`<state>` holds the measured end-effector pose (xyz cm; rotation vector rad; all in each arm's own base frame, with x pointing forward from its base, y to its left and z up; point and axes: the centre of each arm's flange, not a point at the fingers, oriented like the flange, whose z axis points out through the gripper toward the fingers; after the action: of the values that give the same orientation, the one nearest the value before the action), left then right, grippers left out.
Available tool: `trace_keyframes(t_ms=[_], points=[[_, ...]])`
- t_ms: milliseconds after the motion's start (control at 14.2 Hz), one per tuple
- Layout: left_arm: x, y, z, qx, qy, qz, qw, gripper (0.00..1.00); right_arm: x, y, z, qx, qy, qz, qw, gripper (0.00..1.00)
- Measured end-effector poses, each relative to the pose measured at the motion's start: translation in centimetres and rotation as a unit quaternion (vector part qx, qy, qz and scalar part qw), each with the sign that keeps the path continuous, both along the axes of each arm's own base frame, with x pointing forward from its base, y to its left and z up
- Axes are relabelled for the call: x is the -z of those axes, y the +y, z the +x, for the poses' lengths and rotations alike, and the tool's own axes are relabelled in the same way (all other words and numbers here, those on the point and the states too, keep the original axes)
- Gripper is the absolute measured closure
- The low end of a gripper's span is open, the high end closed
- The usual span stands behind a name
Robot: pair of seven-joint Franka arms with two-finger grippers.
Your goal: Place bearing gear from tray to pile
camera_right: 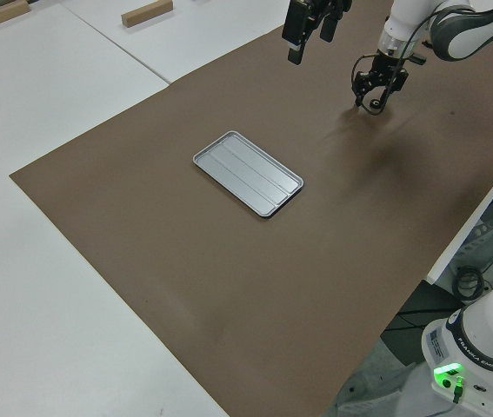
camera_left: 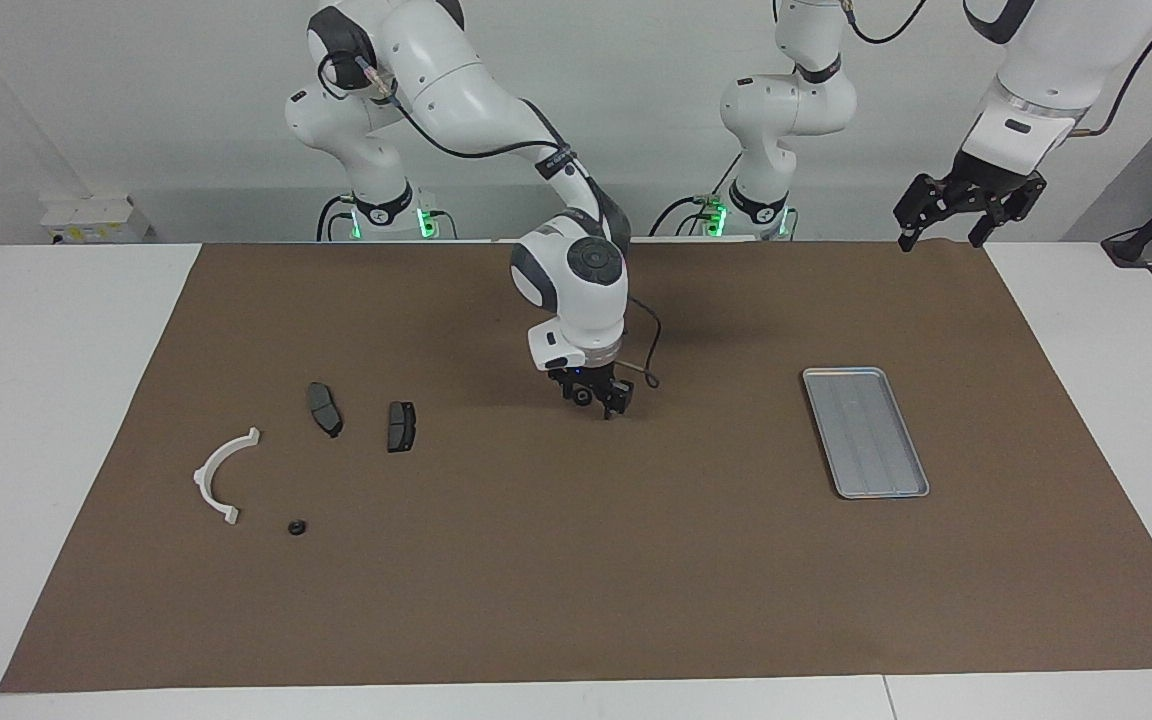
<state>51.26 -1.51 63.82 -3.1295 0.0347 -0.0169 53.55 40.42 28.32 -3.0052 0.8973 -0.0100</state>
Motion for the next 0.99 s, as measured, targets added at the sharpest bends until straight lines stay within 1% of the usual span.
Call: trace_keyframes(t_ms=[70,211,282,564,705,775,846,987], points=[[0.0,0.0,0.0,0.006,0.000,0.000,1.000,0.00,-0.3,0.0,0.0,0.000,-0.002,0.001,1.000,0.42],[0.0,-0.1,0.0,0.024,-0.001,0.000,1.000,0.00,-0.5,-0.1,0.1,0.001,-0.003,0.001,1.000,0.62],[0.0,-0.1,0.0,0.031,-0.001,0.000,1.000,0.00,-0.5,-0.1,0.1,0.001,-0.003,0.001,1.000,0.65],[0.0,-1.0,0.0,0.044,-0.001,-0.003,0.999,0.00,-0.5,-0.1,0.1,0.001,-0.003,0.001,1.000,0.65],[0.0,-1.8,0.0,0.038,-0.001,-0.018,0.999,0.00,-0.7,-0.3,0.3,0.003,-0.002,0.000,1.000,0.65],[0.0,-2.0,0.0,0.034,-0.001,-0.023,0.999,0.00,-1.3,-0.7,0.9,0.007,0.001,-0.004,1.000,0.65],[0.0,-2.1,-0.1,0.032,-0.001,-0.024,0.999,0.00,-2.5,-1.6,1.9,0.010,0.006,-0.011,1.000,0.65],[-0.1,-2.5,-0.1,0.033,-0.001,-0.025,0.999,0.00,-6.9,-5.1,5.3,-0.012,0.018,-0.019,1.000,0.65]])
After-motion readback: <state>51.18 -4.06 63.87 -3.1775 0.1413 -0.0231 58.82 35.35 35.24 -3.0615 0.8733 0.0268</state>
